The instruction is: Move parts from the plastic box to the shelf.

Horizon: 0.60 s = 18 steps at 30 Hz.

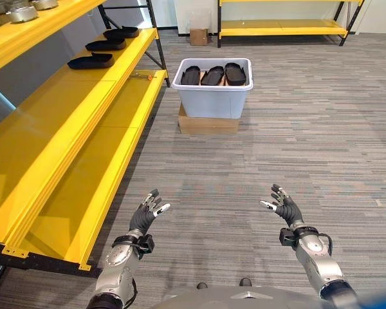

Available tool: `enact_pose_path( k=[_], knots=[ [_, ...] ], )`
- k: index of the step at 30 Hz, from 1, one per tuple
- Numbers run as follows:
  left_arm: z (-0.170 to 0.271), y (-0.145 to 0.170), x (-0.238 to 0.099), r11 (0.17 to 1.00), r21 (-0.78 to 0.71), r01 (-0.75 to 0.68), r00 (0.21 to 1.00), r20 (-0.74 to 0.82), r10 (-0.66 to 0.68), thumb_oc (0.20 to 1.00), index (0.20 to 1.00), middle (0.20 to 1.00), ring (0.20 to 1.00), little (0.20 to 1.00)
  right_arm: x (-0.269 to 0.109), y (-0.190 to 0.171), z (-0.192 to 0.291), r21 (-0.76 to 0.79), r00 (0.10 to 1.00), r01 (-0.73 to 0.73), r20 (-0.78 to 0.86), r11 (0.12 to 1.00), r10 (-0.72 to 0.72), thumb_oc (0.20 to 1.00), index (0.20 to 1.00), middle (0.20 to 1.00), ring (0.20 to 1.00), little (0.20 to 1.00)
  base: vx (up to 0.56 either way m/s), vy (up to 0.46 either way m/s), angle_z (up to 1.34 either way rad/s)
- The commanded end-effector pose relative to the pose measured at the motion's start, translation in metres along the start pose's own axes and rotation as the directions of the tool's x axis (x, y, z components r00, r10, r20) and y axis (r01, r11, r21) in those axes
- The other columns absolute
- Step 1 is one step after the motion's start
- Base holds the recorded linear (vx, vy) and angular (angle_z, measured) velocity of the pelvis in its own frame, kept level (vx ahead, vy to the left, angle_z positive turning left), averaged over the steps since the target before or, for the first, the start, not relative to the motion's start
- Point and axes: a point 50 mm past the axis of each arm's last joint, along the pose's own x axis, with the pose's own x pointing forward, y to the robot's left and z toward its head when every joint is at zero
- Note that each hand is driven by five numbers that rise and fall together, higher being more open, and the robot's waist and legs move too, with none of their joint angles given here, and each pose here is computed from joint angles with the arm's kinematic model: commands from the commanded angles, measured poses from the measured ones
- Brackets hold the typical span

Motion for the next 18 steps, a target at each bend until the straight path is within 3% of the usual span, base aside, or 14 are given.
enact_pose_path(
  k=[1,9,18],
  knots=[
    [0.0264,-0.0008,0.0098,0.997,0.060,0.043,0.993,0.104,-0.049,1.000,1.000,1.000,1.000,1.000,0.0057,0.0010,0.0285,-0.016,0.989,-0.018,0.146,1.000,0.020,1.000,1.000,1.000,1.000,1.000,0.00,0.000,0.00],
    [0.0223,-0.0018,0.0089,0.999,-0.035,0.030,0.994,0.109,-0.026,1.000,1.000,1.000,1.000,1.000,0.0055,0.0008,0.0273,-0.018,0.991,0.000,0.137,1.000,0.003,1.000,1.000,1.000,1.000,1.000,0.00,0.012,0.00],
    [0.0237,-0.0040,0.0125,0.999,0.019,0.037,0.995,0.095,-0.038,1.000,1.000,1.000,1.000,1.000,0.0054,-0.0027,0.0262,-0.013,0.992,0.014,0.129,1.000,-0.013,1.000,1.000,1.000,1.000,1.000,0.02,0.089,0.01]
  ],
)
